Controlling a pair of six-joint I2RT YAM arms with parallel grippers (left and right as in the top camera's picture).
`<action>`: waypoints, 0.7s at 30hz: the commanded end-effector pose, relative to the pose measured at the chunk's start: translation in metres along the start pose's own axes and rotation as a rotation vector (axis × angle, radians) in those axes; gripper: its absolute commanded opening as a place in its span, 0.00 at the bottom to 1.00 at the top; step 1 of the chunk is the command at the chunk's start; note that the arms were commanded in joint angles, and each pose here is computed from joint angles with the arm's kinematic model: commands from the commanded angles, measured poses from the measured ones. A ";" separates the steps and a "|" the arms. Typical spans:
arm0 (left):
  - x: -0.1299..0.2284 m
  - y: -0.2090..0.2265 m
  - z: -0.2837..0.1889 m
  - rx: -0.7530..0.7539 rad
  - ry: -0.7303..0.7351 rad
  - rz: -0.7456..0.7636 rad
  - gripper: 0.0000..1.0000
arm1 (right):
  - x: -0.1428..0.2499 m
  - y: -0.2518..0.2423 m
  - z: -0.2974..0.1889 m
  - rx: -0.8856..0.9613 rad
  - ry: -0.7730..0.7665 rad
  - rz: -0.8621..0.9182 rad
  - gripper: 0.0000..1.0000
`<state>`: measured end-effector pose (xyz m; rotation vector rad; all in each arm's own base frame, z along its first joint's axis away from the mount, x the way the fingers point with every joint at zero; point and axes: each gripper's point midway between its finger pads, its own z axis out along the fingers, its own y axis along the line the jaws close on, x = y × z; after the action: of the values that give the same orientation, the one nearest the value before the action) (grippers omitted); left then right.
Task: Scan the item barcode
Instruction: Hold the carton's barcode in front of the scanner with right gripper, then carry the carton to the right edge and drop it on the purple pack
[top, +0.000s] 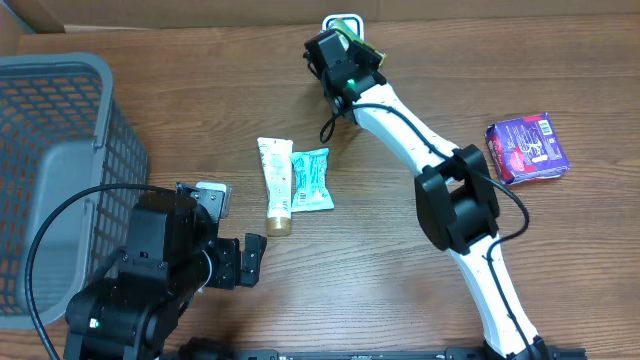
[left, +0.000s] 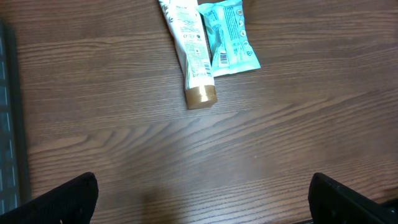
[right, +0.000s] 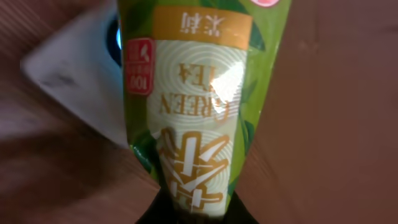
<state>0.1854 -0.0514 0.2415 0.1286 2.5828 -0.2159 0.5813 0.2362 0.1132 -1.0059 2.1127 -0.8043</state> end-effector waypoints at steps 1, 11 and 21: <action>-0.001 0.003 -0.001 -0.013 -0.007 -0.013 1.00 | -0.039 -0.096 -0.100 0.004 -0.221 0.313 0.04; -0.001 0.003 -0.001 -0.013 -0.007 -0.013 0.99 | 0.033 -0.142 -0.219 -0.353 -0.136 0.966 0.04; -0.001 0.003 -0.001 -0.013 -0.007 -0.013 1.00 | 0.229 -0.153 -0.184 -0.119 0.588 1.657 0.04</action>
<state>0.1853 -0.0514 0.2414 0.1286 2.5832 -0.2158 0.3860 0.0522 0.2878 0.6796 2.6127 -0.0542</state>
